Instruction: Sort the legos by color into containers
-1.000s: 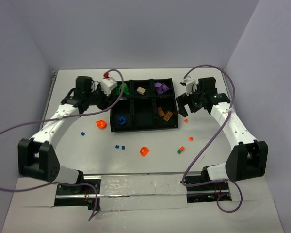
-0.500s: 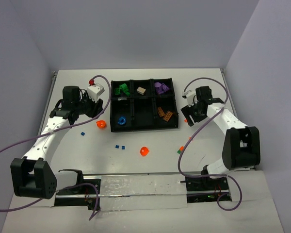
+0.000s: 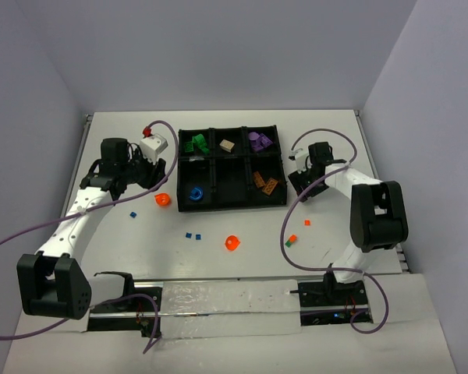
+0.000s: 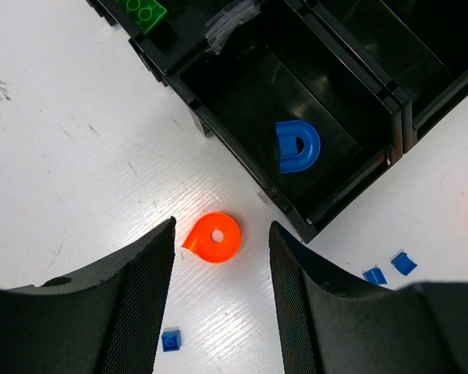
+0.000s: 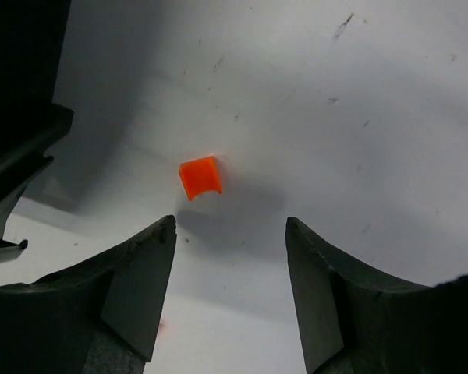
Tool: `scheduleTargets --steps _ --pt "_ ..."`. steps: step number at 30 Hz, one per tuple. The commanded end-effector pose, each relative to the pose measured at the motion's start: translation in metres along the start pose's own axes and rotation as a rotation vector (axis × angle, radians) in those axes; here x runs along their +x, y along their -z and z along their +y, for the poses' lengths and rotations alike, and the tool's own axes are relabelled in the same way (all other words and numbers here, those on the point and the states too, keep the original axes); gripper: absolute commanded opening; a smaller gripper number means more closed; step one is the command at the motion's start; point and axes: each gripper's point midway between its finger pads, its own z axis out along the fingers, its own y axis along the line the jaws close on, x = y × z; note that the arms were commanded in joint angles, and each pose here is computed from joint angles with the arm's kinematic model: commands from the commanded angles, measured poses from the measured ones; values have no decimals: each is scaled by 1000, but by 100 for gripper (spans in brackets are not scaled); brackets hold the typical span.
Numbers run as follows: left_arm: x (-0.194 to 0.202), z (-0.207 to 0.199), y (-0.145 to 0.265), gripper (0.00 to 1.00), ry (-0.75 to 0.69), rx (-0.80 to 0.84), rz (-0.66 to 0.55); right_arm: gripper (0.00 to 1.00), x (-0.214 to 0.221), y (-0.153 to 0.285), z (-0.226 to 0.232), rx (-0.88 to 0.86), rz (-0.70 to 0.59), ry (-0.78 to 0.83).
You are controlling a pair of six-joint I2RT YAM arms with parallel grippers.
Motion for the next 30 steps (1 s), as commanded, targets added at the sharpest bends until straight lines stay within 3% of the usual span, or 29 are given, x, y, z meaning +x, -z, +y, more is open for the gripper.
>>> scheduleTargets --steps 1,24,30 --pt "-19 7 6 58 -1 -24 -40 64 -30 -2 -9 5 -85 -52" --pt "-17 10 1 58 -12 -24 -26 54 -29 -19 -8 -11 -50 -93" --pt "-18 10 1 58 -13 -23 -26 43 -34 -20 -4 -31 -62 -104"
